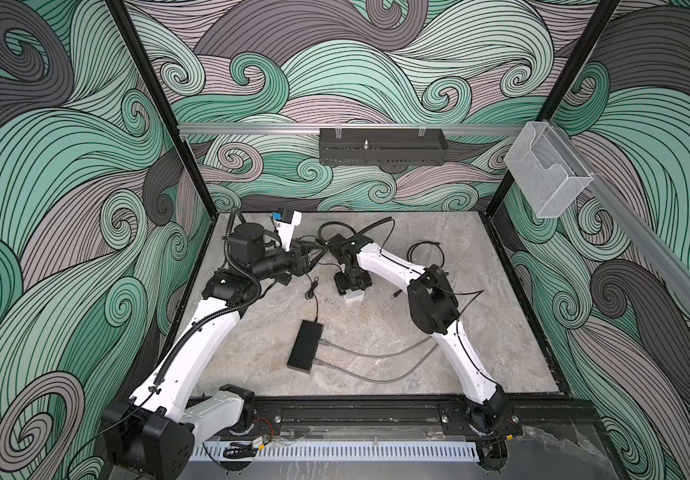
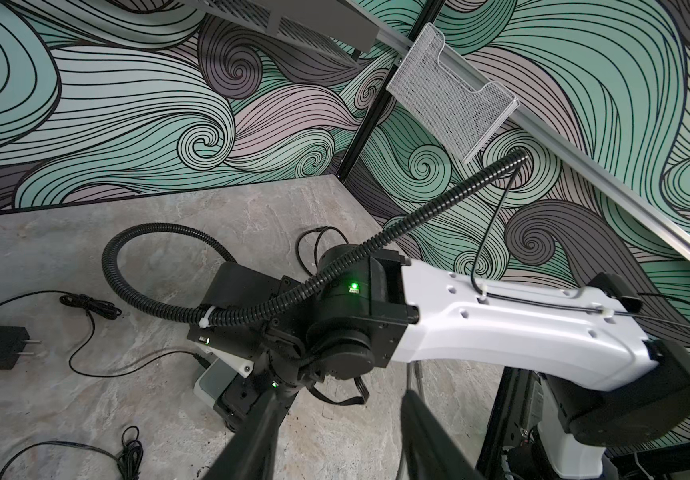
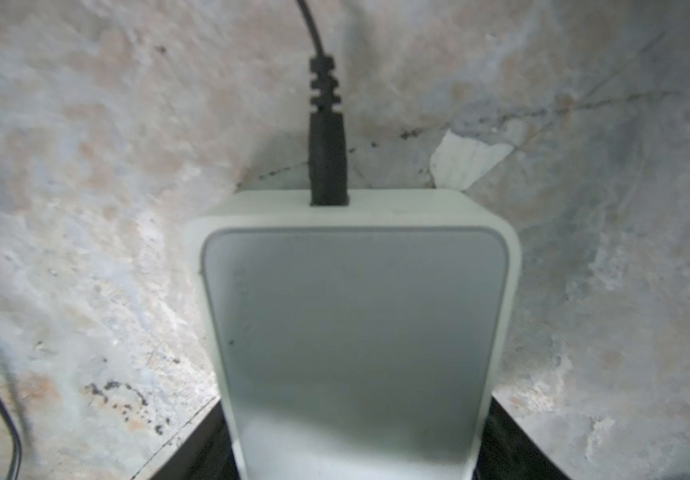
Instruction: Insert the plug into the switch port
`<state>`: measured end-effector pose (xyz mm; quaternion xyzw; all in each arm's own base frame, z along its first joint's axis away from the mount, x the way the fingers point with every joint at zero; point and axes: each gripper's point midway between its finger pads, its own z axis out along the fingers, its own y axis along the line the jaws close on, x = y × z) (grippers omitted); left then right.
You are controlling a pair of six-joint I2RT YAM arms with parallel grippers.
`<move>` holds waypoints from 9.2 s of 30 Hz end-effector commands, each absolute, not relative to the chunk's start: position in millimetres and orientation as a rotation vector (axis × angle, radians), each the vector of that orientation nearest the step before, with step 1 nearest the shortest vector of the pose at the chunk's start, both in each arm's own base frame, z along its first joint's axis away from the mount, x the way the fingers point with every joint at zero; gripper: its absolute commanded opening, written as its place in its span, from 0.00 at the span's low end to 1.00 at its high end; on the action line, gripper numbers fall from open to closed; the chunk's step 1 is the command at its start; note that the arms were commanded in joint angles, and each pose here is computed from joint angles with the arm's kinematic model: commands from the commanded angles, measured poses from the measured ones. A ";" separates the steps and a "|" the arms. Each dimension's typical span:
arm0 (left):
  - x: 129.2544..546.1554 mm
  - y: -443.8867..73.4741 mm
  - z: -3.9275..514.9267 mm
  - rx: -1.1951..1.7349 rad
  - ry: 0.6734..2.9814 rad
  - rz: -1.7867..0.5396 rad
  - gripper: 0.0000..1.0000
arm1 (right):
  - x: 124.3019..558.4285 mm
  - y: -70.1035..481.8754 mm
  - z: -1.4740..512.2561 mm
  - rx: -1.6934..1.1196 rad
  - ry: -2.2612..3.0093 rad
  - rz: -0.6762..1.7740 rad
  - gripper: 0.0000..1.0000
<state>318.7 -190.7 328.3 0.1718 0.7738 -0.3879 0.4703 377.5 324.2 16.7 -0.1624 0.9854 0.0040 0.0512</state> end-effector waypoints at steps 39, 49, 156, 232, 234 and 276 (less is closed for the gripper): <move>315.7 -186.8 342.4 0.424 1.848 -0.937 0.50 | 337.5 328.3 122.6 0.080 2.953 0.238 0.99; 315.1 -188.8 341.5 0.447 1.844 -0.943 0.51 | 336.2 162.5 149.6 0.285 2.631 0.384 0.59; 233.0 -325.5 259.5 1.080 1.562 -0.764 0.48 | 249.0 229.3 263.3 0.640 1.865 1.856 0.00; 126.5 -320.6 277.4 1.670 1.320 -1.221 0.03 | 121.5 204.5 292.4 -1.309 1.801 0.716 0.55; 127.3 -321.4 277.5 1.658 1.315 -1.217 0.04 | 118.6 206.5 289.4 -1.331 1.814 0.728 0.54; 124.4 -326.3 263.4 1.705 1.373 -1.171 0.00 | 108.3 252.4 261.0 -1.554 1.842 0.676 0.35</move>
